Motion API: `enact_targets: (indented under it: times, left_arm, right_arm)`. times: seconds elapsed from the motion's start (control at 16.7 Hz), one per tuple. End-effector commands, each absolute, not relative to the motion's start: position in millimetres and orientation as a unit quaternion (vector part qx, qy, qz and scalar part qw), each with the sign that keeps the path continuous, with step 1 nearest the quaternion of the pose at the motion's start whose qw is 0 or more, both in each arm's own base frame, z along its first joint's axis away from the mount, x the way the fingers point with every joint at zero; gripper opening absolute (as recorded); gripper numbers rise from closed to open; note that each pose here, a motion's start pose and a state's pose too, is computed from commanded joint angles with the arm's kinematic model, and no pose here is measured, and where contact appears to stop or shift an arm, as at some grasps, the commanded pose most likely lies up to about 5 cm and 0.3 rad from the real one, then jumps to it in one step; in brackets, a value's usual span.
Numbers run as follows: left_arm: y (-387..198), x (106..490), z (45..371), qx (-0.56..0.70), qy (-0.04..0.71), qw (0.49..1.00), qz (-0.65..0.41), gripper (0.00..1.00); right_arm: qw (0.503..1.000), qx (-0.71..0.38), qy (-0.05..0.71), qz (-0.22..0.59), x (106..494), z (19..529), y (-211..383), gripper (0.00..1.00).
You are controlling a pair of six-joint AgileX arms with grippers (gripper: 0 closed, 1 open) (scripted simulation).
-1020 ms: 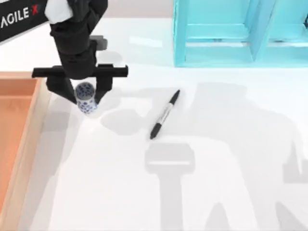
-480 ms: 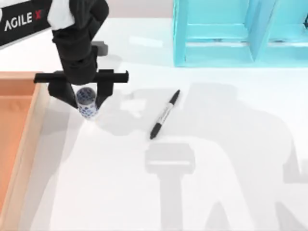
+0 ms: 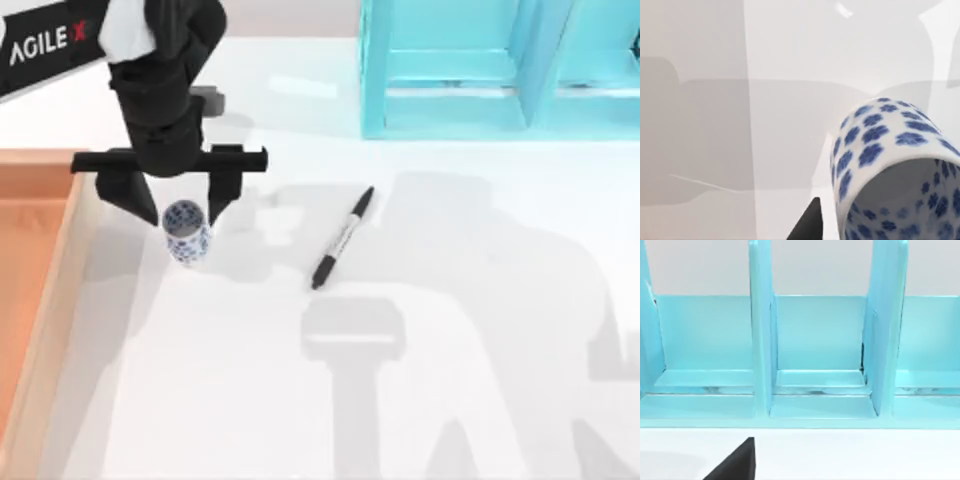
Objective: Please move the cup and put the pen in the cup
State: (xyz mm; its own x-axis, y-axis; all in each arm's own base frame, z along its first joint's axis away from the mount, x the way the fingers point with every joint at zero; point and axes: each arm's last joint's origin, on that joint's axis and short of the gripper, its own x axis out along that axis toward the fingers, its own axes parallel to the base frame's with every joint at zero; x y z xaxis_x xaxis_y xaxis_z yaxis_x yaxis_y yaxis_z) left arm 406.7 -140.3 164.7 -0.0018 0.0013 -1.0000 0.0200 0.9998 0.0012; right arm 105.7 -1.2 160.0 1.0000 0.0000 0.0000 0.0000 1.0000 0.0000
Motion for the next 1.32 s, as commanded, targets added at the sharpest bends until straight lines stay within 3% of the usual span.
enact_targets:
  times: [0.12, 0.18, 0.84, 1.08, 1.32]
  left_arm:
    - [-140.3, 406.7, 164.7, 0.008, 0.708, 0.706, -0.007, 0.98]
    - [-140.3, 406.7, 164.7, 0.008, 0.708, 0.706, -0.007, 1.0]
    - [-141.3, 409.4, 169.4, 0.009, 0.71, 0.704, -0.006, 1.0]
    - [-146.8, 418.6, 199.8, 0.014, 0.719, 0.695, -0.005, 1.0]
    - [-148.4, 423.6, 258.7, 0.009, 0.709, 0.705, -0.008, 1.0]
  right_arm:
    - [1.0, 0.0, 0.0, 0.0, 105.7, 160.0, -1.2, 1.0]
    - [1.0, 0.0, 0.0, 0.0, 105.7, 160.0, -1.2, 1.0]
    - [1.0, 0.0, 0.0, 0.0, 105.7, 160.0, -1.2, 1.0]
    - [1.0, 0.0, 0.0, 0.0, 105.7, 160.0, -1.2, 1.0]
    - [1.0, 0.0, 0.0, 0.0, 105.7, 160.0, -1.2, 1.0]
